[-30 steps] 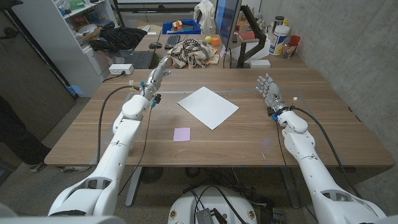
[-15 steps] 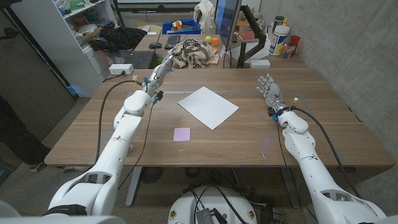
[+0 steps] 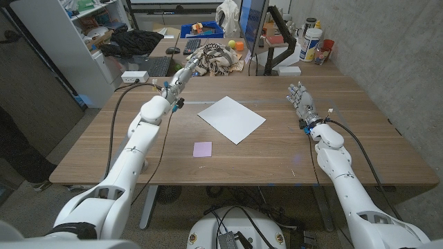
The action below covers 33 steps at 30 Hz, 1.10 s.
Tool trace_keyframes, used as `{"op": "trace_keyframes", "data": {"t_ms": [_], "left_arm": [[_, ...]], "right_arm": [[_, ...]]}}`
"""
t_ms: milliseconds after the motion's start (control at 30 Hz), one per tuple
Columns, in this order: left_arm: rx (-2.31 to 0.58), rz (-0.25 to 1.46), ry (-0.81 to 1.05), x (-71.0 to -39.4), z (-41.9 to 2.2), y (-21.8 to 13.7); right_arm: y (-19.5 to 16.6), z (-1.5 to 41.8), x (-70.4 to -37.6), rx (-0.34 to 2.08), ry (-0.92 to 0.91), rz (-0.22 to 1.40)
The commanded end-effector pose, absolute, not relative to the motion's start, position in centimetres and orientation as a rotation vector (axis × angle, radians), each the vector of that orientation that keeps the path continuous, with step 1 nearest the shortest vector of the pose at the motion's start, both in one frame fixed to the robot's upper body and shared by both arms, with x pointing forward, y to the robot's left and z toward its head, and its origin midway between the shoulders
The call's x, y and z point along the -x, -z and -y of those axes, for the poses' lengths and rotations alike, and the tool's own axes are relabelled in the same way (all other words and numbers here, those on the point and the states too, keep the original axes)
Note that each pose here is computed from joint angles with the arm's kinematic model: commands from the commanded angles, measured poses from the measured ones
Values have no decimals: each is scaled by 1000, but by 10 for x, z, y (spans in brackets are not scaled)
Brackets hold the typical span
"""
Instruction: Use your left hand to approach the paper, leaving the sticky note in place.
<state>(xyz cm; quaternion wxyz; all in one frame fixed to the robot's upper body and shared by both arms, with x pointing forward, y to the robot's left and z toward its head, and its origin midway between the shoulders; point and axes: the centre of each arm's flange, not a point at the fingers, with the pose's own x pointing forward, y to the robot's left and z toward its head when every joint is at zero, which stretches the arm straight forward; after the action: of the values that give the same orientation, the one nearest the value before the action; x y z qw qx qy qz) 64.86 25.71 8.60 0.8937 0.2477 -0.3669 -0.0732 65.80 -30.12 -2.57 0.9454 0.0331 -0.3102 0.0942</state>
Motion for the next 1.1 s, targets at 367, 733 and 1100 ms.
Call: {"op": "trace_keyframes", "data": {"t_ms": [367,733,1100], "left_arm": [[-642,790,185,-648,-234,-108],[-677,796,202,-649,-226,-116],[-711,804,225,-650,-218,-122]], "right_arm": [[27,305,-656,-74,-184,648],[26,306,-654,-70,-182,660],[23,304,-650,-60,-187,682]]}}
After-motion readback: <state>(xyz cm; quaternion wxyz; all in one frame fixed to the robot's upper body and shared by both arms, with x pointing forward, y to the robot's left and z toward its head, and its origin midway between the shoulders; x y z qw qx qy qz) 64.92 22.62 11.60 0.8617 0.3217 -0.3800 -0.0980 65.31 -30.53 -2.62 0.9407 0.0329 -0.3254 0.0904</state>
